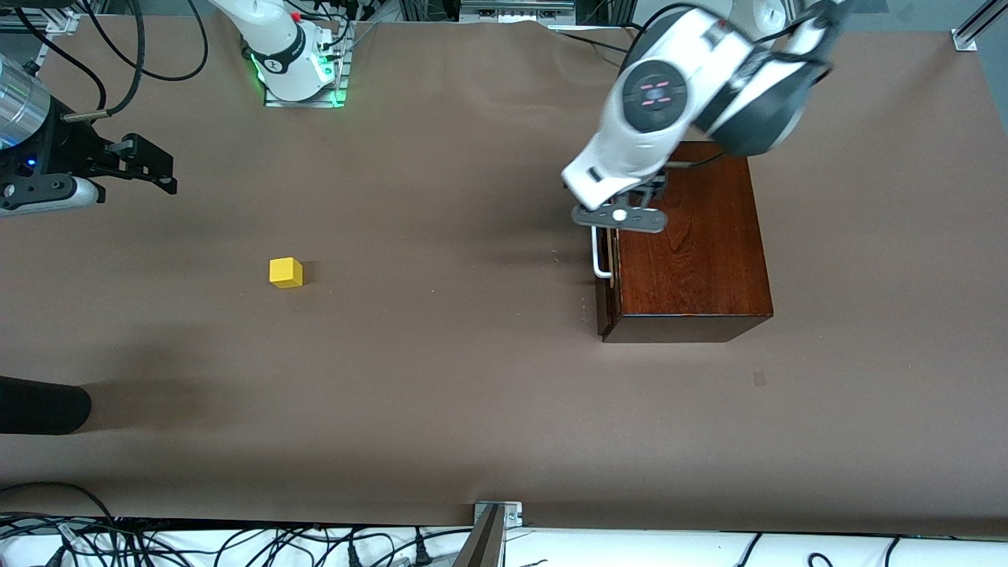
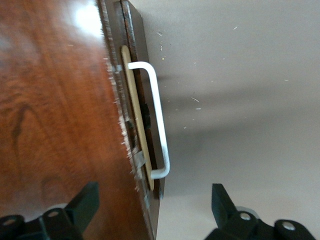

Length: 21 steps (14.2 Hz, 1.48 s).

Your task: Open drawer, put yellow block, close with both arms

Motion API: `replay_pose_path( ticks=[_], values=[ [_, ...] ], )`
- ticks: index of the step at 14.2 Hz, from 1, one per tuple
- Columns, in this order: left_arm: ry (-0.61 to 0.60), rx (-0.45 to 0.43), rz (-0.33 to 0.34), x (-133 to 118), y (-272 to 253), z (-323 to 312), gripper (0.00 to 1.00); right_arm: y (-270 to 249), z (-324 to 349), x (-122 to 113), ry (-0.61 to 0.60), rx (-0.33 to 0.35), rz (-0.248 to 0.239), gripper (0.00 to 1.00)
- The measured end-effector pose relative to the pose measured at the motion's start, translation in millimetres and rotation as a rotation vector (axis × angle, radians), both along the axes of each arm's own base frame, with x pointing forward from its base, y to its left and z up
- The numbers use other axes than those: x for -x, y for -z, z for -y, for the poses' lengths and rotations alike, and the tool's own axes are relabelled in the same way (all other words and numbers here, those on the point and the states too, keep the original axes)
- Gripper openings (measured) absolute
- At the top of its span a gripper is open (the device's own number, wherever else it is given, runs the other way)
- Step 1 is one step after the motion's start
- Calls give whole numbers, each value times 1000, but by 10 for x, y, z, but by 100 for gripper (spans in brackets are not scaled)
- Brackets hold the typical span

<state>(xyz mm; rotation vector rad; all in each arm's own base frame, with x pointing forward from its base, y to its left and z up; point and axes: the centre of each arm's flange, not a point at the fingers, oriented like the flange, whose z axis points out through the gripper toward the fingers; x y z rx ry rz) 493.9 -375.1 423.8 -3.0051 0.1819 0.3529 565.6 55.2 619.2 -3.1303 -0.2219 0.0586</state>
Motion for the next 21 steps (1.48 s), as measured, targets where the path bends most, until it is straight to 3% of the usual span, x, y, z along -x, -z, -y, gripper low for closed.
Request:
replay_pose_path(
  ticks=[4, 8, 18, 21],
  values=[
    [33, -124, 46, 218, 601, 403, 100, -9, -45, -10, -9, -2, 12, 100],
    [7, -123, 67, 253, 936, 342, 100, -7, -112, -34, -20, -4, 30, 100],
    [-9, -139, 166, 279, 1204, 404, 100, 1103, -380, -382, -64, 15, -152, 100],
    [-21, -137, 184, 295, 1229, 453, 100, 1736, -402, -489, -64, 13, -140, 100]
  ],
)
